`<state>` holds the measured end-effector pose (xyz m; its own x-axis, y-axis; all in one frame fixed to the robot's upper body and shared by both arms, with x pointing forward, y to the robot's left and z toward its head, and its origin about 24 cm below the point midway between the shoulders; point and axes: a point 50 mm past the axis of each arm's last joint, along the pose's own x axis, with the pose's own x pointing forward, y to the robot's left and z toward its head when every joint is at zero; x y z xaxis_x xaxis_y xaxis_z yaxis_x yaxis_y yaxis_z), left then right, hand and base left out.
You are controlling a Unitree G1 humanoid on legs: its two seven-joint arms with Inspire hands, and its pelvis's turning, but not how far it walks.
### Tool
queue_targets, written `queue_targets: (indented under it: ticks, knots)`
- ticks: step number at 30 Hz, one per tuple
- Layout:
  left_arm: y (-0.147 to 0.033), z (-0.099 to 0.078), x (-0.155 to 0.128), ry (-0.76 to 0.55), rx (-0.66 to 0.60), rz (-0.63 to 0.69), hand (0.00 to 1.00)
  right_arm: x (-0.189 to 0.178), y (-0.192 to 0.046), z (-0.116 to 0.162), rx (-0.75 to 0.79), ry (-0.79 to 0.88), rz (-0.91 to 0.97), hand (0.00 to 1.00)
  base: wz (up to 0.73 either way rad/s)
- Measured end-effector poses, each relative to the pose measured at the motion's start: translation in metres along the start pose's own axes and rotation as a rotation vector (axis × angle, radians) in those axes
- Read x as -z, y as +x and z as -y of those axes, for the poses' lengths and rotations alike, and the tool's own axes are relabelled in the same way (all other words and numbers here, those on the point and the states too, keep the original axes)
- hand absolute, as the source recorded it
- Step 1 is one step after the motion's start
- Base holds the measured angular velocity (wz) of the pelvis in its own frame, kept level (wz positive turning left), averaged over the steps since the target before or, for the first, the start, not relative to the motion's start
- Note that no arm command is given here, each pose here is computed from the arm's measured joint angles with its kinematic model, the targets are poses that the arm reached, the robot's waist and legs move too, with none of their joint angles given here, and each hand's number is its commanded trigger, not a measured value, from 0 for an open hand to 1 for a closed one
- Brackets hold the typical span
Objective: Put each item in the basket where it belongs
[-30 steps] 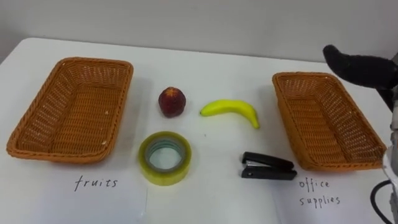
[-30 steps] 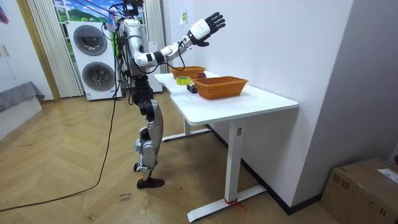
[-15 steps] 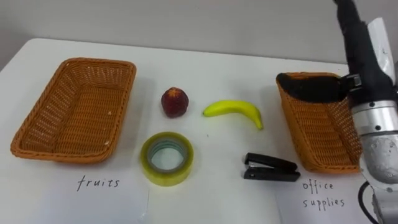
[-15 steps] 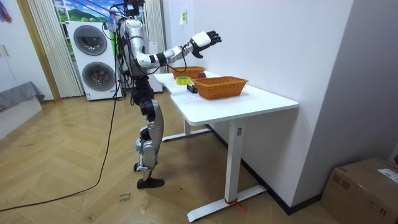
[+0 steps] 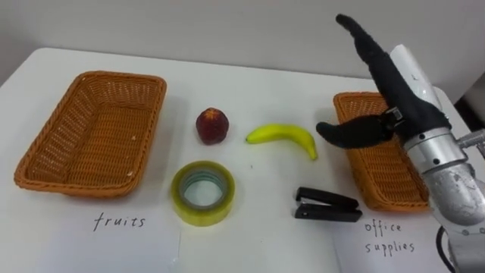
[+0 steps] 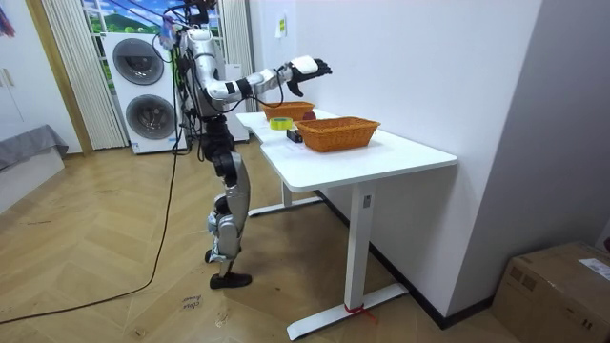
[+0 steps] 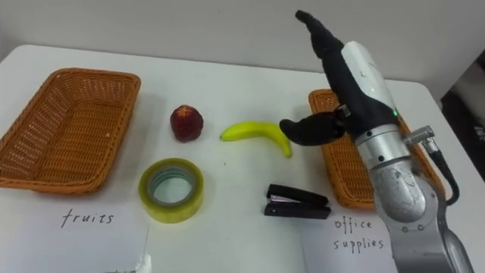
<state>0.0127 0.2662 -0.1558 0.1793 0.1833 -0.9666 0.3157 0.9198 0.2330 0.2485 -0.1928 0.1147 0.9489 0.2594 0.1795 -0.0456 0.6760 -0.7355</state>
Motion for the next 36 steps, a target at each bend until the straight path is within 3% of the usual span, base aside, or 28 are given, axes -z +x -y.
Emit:
queue_targets:
  ticks: [12,25,36]
  knots:
    - [0.0,-0.002,-0.005,0.002,-0.003,0.019,0.0,0.011,-0.008,-0.014,-0.224,-0.001,-0.084,0.0,0.0]
    - [0.0,-0.005,-0.008,0.002,-0.008,0.026,0.0,0.027,-0.015,-0.025,-0.354,0.027,-0.172,0.0,0.01]
    - [0.0,-0.017,-0.014,0.015,-0.022,0.023,0.0,0.055,-0.025,-0.045,-0.482,0.046,-0.326,0.0,0.01]
